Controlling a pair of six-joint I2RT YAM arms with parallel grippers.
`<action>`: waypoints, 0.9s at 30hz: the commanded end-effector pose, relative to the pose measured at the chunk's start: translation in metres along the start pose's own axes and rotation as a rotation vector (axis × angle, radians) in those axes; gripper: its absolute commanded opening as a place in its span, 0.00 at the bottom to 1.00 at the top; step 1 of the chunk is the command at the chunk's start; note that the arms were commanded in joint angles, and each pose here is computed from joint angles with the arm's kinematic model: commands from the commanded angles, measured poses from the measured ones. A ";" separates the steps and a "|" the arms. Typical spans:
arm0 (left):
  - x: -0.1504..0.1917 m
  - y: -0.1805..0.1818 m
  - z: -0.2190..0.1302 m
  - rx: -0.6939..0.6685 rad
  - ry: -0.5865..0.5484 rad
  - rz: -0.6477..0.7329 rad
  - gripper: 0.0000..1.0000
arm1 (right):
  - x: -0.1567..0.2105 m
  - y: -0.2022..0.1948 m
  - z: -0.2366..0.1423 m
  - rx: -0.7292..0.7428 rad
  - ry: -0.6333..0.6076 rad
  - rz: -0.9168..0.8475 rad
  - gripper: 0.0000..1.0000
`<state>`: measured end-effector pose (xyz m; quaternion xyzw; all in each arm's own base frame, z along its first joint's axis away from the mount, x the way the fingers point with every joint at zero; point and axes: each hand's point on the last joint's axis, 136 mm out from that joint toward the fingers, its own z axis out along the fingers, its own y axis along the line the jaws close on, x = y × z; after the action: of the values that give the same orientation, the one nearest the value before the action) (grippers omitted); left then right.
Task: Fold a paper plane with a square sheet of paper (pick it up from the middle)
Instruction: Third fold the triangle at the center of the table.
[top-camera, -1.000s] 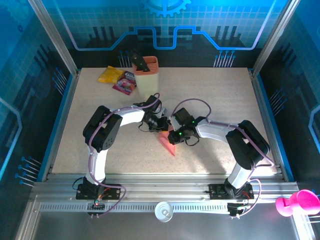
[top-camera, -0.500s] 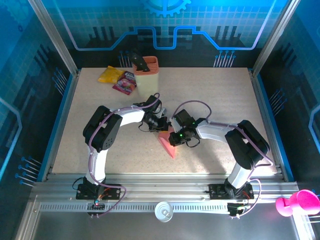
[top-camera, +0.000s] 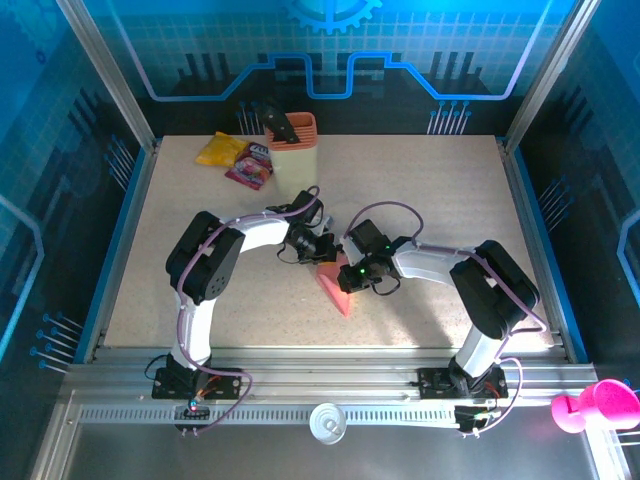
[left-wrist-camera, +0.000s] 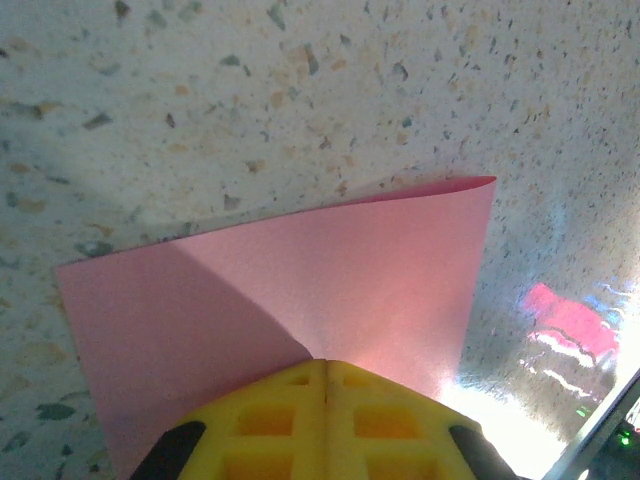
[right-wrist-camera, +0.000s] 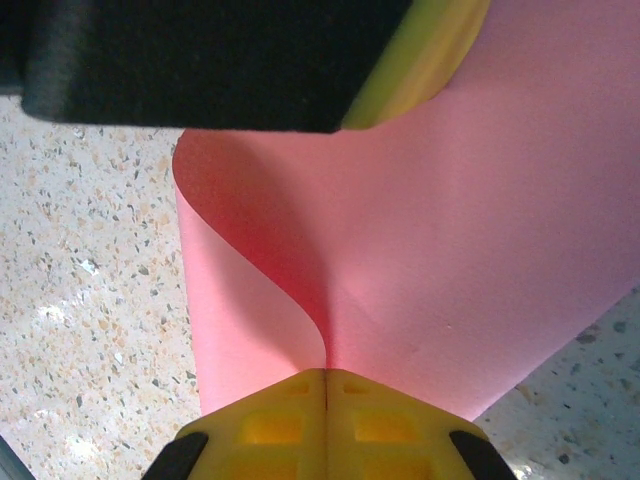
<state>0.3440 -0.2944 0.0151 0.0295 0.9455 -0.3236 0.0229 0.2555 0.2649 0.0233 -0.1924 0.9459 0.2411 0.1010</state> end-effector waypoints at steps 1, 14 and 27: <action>0.013 0.020 0.010 -0.052 0.040 -0.033 0.00 | -0.009 -0.005 -0.002 0.011 -0.015 0.017 0.00; 0.014 0.020 0.011 -0.051 0.043 -0.030 0.00 | -0.007 -0.009 0.003 0.014 -0.007 0.027 0.00; 0.009 0.013 0.003 -0.036 0.021 -0.029 0.00 | 0.008 -0.019 0.014 0.034 0.035 0.041 0.00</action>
<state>0.3441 -0.2945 0.0152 0.0289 0.9454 -0.3238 0.0230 0.2573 0.2620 0.0139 -0.1867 0.9492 0.2354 0.0931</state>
